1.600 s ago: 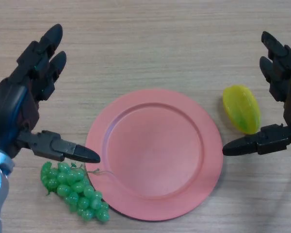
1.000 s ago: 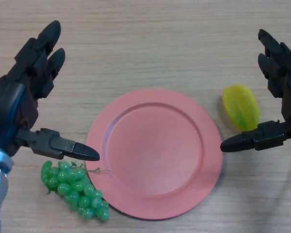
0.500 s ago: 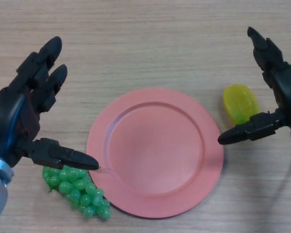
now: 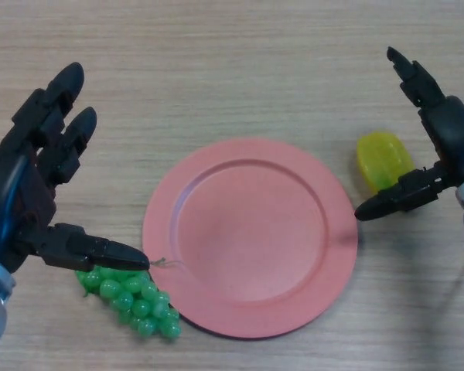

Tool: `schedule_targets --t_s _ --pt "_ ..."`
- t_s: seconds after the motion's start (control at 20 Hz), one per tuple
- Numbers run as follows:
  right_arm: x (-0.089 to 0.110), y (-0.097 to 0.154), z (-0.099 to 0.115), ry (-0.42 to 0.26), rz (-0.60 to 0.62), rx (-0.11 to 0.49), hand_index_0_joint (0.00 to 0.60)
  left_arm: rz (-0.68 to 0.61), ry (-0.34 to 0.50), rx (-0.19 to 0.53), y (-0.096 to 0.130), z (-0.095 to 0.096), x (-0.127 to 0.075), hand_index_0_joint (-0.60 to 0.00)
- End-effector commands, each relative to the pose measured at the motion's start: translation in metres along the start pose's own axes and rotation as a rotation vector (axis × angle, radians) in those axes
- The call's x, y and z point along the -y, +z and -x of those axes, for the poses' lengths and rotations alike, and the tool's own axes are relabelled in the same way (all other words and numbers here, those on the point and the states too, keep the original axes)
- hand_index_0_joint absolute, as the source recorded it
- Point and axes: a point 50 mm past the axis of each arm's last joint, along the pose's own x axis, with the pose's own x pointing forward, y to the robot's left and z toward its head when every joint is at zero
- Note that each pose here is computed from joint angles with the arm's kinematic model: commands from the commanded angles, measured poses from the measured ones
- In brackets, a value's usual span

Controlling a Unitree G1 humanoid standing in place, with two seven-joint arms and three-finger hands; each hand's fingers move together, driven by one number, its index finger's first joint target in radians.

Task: Pick up the yellow starfruit and place it on the plate

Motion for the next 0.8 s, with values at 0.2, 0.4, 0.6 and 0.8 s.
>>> schedule_targets --t_s 0.2,0.4,0.6,0.8 --pt "0.041 0.024 -0.018 -0.182 0.077 0.202 0.000 -0.057 0.056 0.236 0.037 0.002 -0.015 0.000" --pt "0.040 0.011 -0.024 -0.199 0.100 0.165 0.000 -0.055 0.074 0.254 0.037 -0.001 -0.018 0.000" --pt "0.035 0.003 -0.028 -0.193 0.101 0.140 0.000 -0.082 0.083 0.263 0.036 -0.003 -0.018 0.000" --pt "0.031 -0.005 -0.028 -0.167 0.112 0.101 0.301 -0.097 0.088 0.264 0.035 -0.004 -0.019 0.000"
